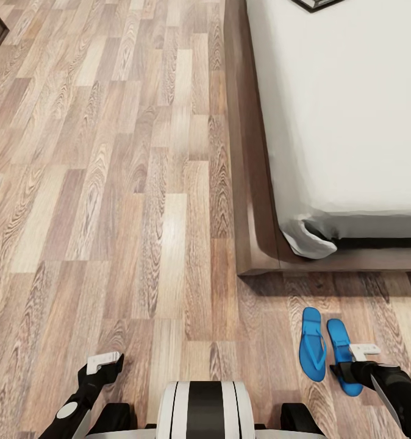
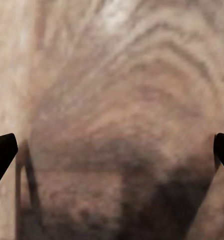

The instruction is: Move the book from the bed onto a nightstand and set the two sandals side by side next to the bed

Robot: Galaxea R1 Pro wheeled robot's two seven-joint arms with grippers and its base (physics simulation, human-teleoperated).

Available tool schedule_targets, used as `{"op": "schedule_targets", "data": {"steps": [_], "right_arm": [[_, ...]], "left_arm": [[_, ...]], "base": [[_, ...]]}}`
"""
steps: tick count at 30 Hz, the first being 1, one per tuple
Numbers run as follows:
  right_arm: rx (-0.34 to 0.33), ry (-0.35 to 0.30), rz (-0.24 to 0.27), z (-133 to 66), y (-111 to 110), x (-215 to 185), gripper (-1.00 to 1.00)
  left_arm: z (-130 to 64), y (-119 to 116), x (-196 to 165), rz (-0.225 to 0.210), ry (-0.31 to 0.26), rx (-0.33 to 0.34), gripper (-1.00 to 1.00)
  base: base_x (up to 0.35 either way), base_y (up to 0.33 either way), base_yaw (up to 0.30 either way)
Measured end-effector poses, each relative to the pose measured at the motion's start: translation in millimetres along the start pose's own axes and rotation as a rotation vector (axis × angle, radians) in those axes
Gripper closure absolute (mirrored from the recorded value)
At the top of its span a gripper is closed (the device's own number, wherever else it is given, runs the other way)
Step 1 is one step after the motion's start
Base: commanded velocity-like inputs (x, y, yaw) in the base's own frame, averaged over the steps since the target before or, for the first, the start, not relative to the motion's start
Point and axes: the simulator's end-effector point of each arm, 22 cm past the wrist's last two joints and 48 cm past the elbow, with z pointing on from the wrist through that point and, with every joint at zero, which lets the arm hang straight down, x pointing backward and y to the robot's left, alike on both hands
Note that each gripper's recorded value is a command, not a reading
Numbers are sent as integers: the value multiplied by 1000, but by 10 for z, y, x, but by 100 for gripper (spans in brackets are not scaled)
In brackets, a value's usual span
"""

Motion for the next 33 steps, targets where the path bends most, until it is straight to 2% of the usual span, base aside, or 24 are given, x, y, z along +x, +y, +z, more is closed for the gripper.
{"op": "schedule_targets", "data": {"steps": [33], "right_arm": [[0, 0, 0, 0, 0, 0, -100]], "left_arm": [[0, 0, 0, 0, 0, 0, -100]], "base": [[0, 0, 0]]}}
